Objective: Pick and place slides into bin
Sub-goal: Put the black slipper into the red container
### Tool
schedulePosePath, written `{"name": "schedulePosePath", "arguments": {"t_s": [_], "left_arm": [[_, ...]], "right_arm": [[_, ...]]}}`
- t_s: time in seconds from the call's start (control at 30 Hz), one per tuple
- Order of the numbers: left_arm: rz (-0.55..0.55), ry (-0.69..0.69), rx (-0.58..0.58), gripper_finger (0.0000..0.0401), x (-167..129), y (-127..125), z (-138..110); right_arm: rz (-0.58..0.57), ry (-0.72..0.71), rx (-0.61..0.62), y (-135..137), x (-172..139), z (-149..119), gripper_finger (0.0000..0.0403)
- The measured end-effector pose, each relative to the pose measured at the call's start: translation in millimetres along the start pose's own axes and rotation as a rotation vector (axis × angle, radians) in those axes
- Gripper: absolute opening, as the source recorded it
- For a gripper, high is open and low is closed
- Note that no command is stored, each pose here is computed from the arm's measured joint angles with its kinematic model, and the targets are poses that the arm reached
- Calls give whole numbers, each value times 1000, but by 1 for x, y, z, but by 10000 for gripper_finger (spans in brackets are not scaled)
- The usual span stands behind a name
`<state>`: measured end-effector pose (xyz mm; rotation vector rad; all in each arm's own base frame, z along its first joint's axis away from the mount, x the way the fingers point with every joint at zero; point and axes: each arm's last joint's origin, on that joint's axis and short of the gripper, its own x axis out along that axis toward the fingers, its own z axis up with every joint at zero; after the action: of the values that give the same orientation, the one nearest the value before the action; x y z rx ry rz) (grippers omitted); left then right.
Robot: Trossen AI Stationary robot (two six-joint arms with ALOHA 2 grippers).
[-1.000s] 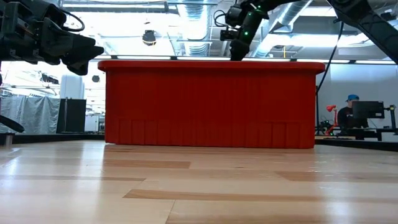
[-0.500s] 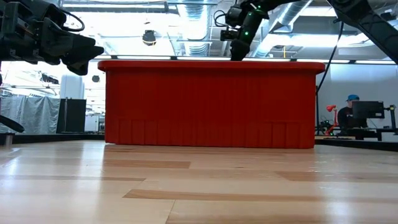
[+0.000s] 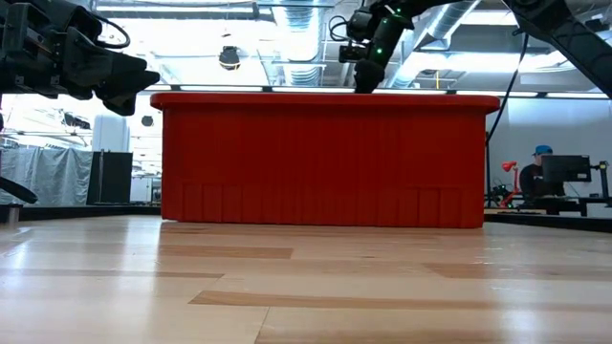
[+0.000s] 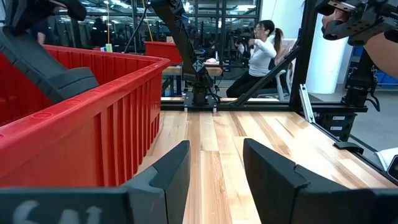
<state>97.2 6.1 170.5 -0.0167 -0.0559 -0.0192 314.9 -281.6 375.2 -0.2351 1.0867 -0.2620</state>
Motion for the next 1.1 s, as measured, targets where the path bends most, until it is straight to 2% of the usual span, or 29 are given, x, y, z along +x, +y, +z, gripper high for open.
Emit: {"name": "schedulePosePath", "arguments": {"t_s": [0.53, 0.93, 1.1], "left_arm": [[0, 1, 0, 139, 0, 0, 0], [0, 1, 0, 139, 0, 0, 0], [0, 1, 0, 139, 0, 0, 0]], "right_arm": [[4, 3, -2, 1, 5, 2, 0], [92, 122, -7, -1, 74, -7, 0], [106, 145, 0, -5, 88, -13, 0]]}}
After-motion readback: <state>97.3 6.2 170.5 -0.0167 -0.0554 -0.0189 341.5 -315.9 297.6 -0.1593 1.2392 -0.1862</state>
